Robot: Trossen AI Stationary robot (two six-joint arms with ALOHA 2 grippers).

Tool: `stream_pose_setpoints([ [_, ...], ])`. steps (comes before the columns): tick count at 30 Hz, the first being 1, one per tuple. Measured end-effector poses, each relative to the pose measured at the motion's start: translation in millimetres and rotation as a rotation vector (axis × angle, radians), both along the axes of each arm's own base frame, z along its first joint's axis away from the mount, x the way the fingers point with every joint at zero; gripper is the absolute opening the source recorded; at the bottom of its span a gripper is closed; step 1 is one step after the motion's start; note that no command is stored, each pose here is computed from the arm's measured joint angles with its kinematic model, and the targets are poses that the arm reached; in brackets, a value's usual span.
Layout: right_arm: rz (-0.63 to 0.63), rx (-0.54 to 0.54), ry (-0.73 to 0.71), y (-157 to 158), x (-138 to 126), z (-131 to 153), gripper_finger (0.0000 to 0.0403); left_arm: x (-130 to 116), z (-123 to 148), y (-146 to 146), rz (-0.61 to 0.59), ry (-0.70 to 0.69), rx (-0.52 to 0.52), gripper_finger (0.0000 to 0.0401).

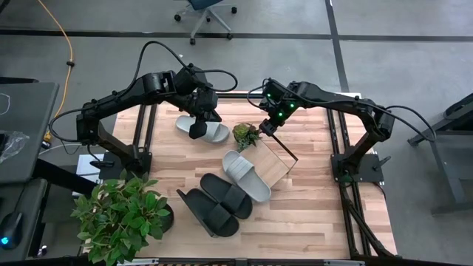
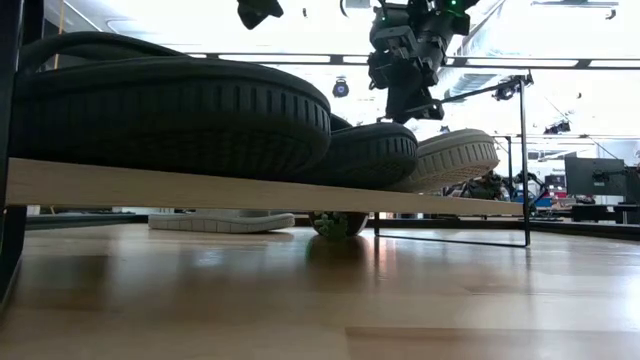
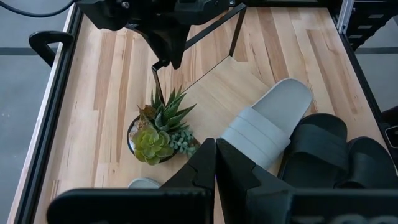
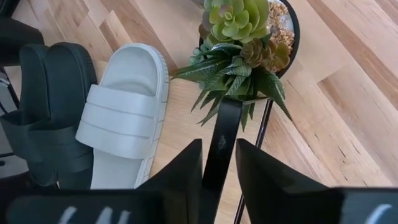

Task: Pick and place slides into the shelf
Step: Adjust the shelf

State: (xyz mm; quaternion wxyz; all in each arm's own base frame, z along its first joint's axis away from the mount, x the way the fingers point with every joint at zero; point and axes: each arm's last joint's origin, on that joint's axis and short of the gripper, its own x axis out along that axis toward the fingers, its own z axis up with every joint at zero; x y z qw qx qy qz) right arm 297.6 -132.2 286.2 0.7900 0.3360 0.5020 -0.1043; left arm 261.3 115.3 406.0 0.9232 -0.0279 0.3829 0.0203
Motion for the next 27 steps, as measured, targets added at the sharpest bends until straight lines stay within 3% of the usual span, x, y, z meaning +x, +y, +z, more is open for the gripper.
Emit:
stream_pose_setpoints([
  [27, 0.063, 0.050, 0.083, 22, 0, -3, 0.0065, 0, 0, 0, 0.011, 0.006, 0.011, 0.0001],
])
